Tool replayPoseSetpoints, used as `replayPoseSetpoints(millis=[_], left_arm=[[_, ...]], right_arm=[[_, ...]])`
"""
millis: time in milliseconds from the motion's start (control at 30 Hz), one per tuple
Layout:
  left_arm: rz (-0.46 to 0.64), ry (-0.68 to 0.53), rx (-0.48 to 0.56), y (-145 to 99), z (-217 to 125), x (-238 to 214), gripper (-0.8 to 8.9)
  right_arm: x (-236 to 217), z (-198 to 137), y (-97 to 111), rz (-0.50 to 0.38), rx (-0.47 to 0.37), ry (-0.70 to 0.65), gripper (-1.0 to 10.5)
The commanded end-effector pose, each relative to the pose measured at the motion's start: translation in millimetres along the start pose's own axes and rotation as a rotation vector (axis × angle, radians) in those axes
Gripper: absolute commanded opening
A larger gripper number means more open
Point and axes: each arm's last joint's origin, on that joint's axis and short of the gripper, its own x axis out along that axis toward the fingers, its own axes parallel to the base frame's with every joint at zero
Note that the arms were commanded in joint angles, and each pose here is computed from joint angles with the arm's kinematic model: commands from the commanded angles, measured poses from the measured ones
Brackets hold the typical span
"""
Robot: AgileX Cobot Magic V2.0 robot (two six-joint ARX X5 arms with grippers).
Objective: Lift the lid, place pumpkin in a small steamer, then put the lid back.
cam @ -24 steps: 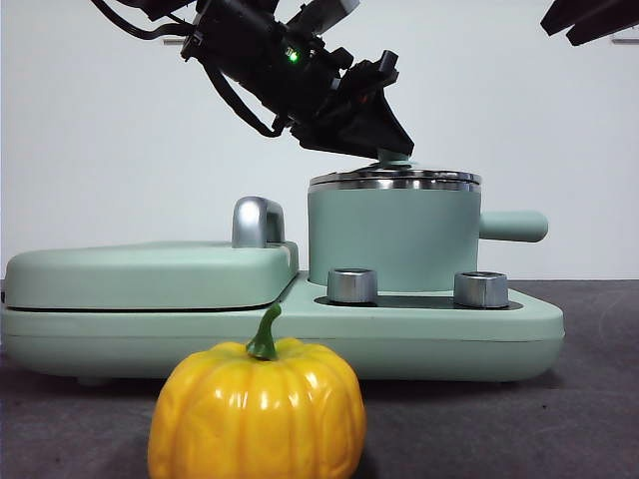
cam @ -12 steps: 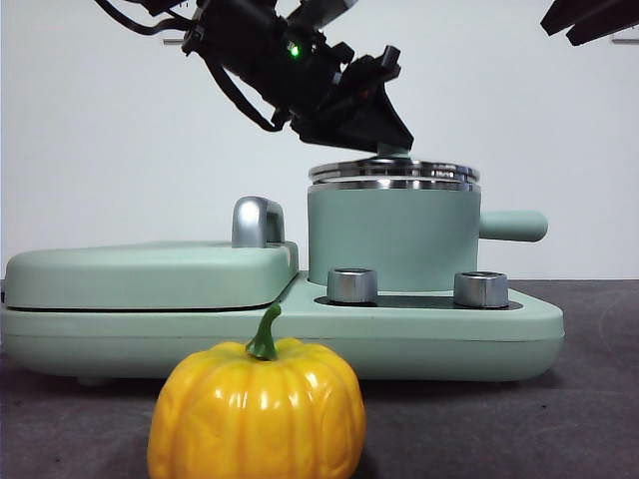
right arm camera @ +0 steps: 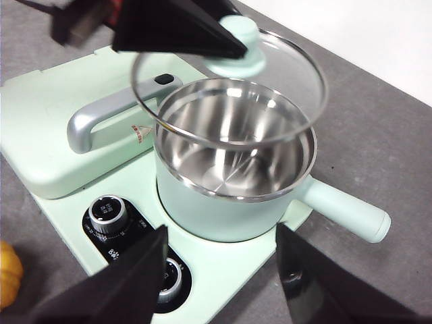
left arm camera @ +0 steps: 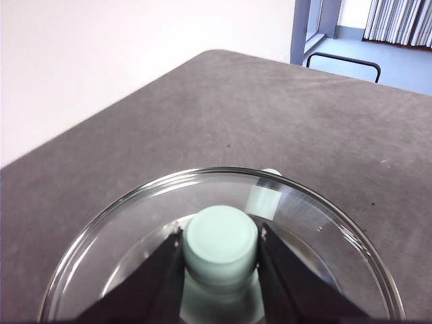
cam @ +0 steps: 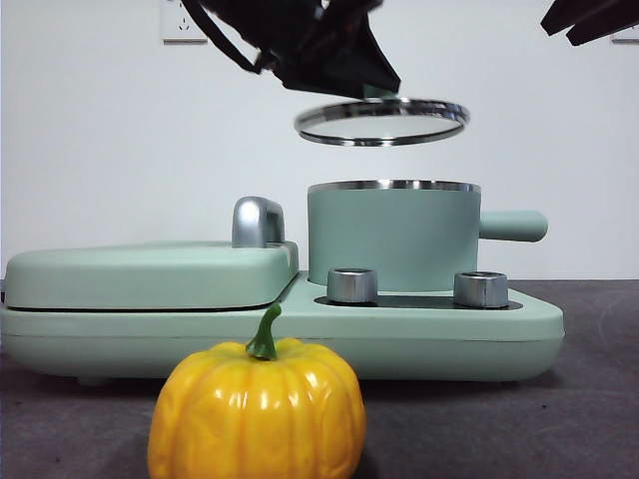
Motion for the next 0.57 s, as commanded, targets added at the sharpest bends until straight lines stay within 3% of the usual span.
replayPoseSetpoints(millis=[33, 567], left_arm=[[0.029, -0.069, -0.024, 1.1, 23.8, -18.1, 0.10], [0.273, 0.064, -0.097, 32.1, 37.6, -106.4, 0.12]], right_arm=[[-1.3, 5.4, -0.2, 0.001, 0.006, -0.019, 2.5], [0.5, 6.8, 5.2, 0.035, -0.008, -0.022, 2.5]])
